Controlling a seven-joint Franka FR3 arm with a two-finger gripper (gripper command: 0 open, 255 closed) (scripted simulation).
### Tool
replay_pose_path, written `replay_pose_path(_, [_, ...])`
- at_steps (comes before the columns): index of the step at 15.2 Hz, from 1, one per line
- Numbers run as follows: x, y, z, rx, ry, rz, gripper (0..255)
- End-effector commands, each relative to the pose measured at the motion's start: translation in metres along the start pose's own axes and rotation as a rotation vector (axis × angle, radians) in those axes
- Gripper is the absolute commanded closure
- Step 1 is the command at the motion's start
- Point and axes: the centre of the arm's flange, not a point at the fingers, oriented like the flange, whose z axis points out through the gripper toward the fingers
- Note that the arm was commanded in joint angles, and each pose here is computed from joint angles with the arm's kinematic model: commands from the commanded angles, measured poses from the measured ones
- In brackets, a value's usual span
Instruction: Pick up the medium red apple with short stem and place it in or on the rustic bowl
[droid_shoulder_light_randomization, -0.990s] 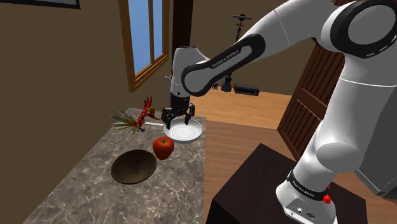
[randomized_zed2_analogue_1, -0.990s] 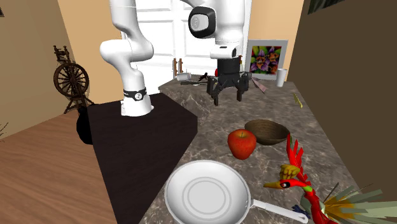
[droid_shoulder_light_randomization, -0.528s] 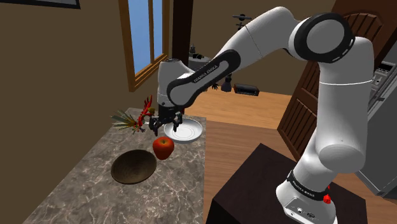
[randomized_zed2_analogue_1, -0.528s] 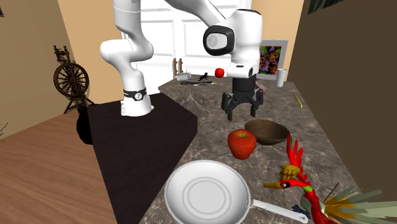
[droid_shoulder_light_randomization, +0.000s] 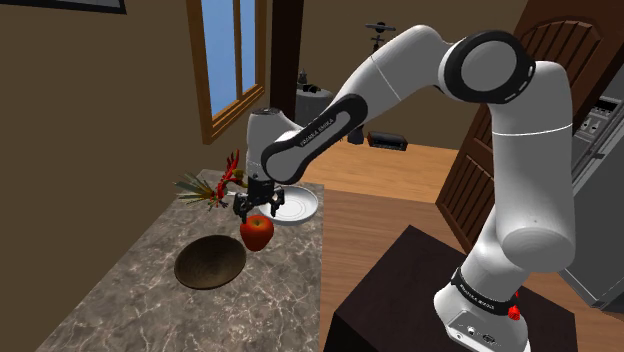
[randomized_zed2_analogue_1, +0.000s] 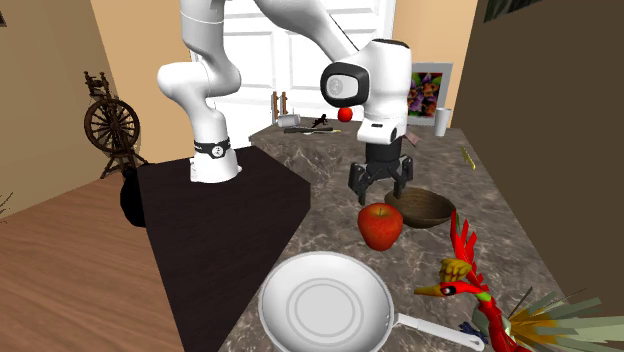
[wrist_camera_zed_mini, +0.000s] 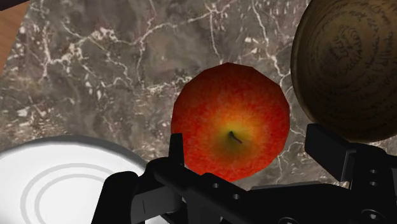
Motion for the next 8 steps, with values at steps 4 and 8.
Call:
replay_pose_path(4, [0.0001,-0.0002,0.0014,0.0,0.001,0.0,0])
replay_pose_path(8, [0.0001,-0.0002,0.0013,0.0,0.0,0.0,255])
